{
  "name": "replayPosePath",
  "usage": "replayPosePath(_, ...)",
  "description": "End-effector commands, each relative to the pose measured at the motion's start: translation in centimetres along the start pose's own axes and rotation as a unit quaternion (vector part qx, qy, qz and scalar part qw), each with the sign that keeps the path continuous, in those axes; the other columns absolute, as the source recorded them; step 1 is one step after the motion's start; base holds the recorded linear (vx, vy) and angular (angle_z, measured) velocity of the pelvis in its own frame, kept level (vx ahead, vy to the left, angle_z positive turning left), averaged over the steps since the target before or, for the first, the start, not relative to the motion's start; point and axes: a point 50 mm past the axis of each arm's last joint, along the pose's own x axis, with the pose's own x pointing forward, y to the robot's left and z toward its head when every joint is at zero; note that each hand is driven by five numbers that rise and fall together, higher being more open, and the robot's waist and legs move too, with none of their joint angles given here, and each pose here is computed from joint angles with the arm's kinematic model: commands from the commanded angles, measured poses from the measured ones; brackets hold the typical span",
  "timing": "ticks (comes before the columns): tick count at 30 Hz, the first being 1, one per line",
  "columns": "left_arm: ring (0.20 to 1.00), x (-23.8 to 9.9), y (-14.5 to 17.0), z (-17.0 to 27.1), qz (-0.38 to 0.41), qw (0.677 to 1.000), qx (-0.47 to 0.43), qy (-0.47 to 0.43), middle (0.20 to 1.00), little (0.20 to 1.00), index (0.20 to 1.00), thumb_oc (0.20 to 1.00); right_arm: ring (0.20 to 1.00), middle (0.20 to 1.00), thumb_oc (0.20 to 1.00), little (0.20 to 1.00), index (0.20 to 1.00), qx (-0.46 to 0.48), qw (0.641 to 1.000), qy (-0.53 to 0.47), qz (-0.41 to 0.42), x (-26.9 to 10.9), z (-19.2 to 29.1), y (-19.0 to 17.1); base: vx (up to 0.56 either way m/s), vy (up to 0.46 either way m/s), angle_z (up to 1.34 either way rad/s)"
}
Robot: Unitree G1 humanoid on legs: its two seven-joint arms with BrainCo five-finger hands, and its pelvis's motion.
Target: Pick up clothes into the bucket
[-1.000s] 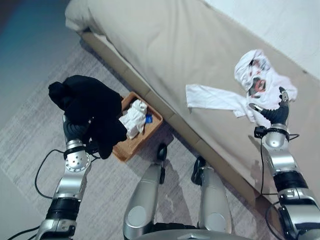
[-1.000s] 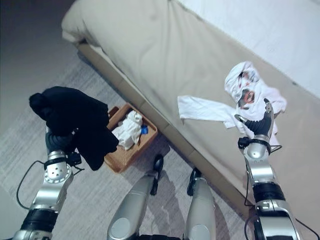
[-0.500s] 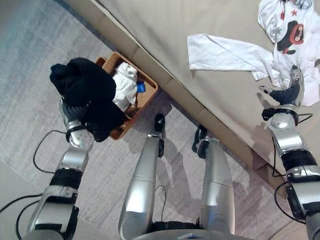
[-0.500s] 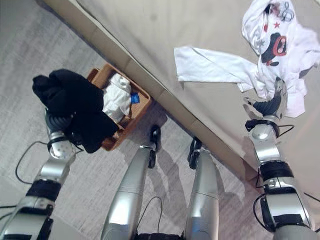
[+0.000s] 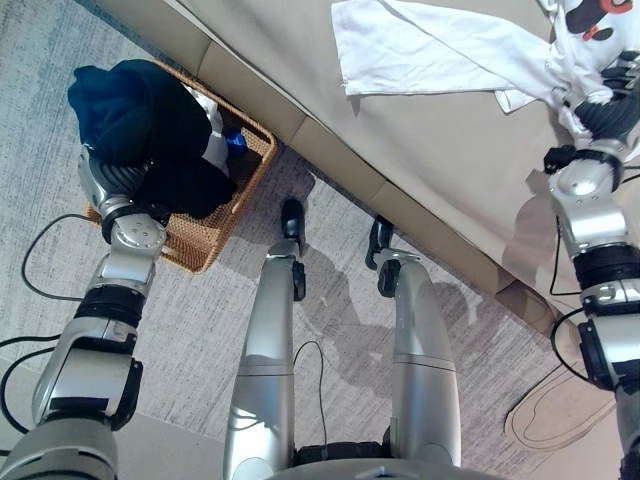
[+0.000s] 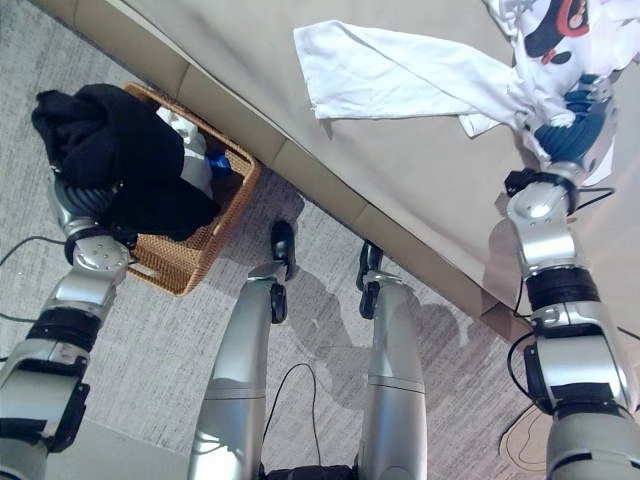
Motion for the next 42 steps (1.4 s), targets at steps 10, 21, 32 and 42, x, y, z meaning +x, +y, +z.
replayPosePath(10,1.0,-0.5,0.4,-4.7,-0.011,0.987,-0.052,0.149,1.0,1.0,1.0,1.0,0.2,0.2,0.2,0.2,0.2,0.01,1.0,0.009,0.01,2.0,1.4,-0.7,0.0,0.0,0.0)
replayPosePath(21,1.0,-4.5,-0.5,-8.2,0.009,0.96,-0.16,0.23,1.0,1.0,1.0,1.0,0.2,0.2,0.2,0.2,0.2,0.068,0.997,-0.048,0.008,1.6,4.3,-0.7,0.0,0.0,0.0)
replayPosePath(32,1.0,-7.5,-0.3,-5.8,-0.033,0.987,-0.132,0.083,1.0,1.0,1.0,1.0,0.2,0.2,0.2,0.2,0.2,0.106,0.989,-0.105,-0.015,-0.2,3.9,-3.2,-0.05,-0.045,0.07)
replayPosePath(42,1.0,-8.0,-0.7,0.5,-0.15,0.973,-0.152,-0.091,1.0,1.0,1.0,1.0,0.2,0.2,0.2,0.2,0.2,0.083,0.98,-0.156,0.09,-3.4,3.5,-2.3,0.04,-0.081,0.05)
